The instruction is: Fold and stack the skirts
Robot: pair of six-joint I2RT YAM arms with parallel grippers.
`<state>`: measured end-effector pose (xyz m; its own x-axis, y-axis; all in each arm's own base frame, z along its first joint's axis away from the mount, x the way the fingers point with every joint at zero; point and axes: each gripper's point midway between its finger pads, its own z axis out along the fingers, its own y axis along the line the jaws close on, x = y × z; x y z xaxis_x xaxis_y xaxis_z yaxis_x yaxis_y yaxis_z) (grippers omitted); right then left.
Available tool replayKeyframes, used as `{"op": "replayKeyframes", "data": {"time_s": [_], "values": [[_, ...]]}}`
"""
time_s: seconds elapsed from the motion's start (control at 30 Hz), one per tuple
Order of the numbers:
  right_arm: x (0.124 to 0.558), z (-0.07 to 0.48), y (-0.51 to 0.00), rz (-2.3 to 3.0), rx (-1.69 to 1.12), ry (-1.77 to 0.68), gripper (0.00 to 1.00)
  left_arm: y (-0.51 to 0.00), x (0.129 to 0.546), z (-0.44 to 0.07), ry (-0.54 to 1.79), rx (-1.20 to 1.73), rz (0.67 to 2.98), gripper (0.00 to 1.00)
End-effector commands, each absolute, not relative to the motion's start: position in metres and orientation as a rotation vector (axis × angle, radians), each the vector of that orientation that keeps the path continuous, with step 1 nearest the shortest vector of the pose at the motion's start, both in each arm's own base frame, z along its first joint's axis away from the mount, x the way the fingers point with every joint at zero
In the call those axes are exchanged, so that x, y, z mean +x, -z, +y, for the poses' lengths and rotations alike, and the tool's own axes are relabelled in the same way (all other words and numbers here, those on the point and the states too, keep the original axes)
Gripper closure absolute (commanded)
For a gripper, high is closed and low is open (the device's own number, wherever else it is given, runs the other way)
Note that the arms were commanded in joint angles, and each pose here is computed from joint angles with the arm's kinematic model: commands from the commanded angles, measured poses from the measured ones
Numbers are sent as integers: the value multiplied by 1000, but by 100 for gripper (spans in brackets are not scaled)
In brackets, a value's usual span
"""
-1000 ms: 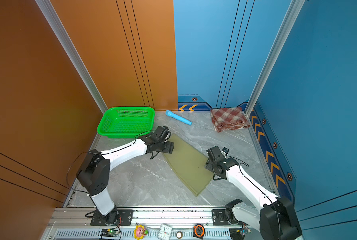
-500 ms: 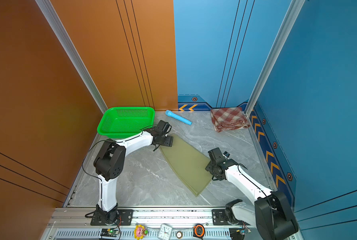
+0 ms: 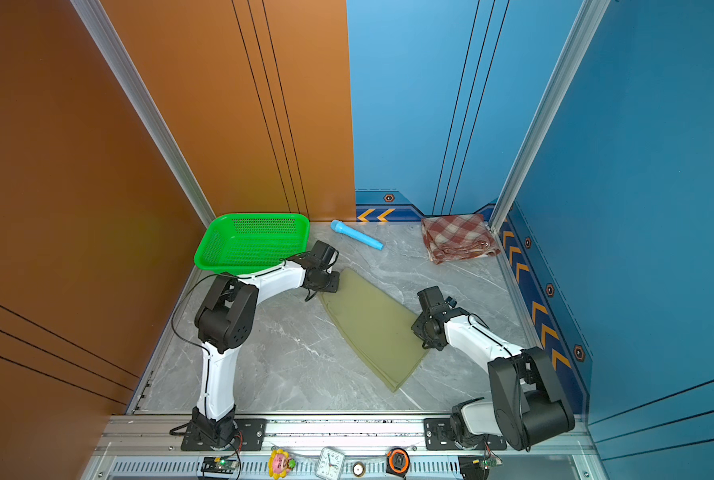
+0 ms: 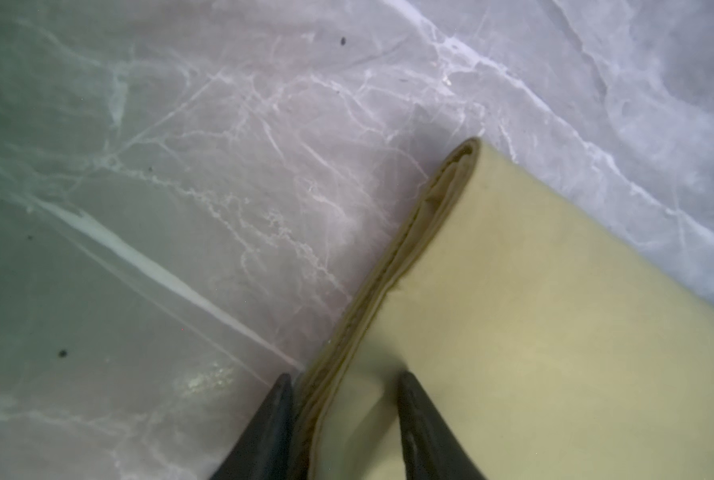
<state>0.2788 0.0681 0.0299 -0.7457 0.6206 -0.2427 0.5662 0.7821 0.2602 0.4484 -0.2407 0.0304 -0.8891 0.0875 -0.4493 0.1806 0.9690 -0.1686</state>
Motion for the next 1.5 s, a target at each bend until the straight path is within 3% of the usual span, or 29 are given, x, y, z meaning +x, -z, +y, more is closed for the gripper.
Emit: {"op": "replayKeyframes", "data": {"time_s": [0.0, 0.2, 0.33, 0.4, 0.5, 0.7, 1.03, 1.47], "values": [[313, 66, -41, 2639, 825, -277, 72, -31, 421, -233, 349, 117, 2732, 61], [372, 58, -45, 2624, 775, -291, 69, -28, 373, -231, 350, 59, 2777, 61], [390, 64, -59, 2634, 697, -332, 48, -26, 333, -231, 341, 8, 2797, 56], [383, 64, -67, 2626, 658, -305, 40, -33, 316, -238, 385, 20, 2784, 53], [360, 65, -76, 2626, 640, -333, 36, -39, 293, -241, 441, 40, 2782, 47], [308, 39, -82, 2582, 679, -246, 30, -47, 294, -217, 424, -13, 2784, 30], [284, 19, -64, 2612, 815, -329, 33, -40, 327, -224, 459, 20, 2804, 26], [283, 6, -62, 2600, 864, -391, 35, -16, 306, -250, 504, 82, 2896, 34]]}}
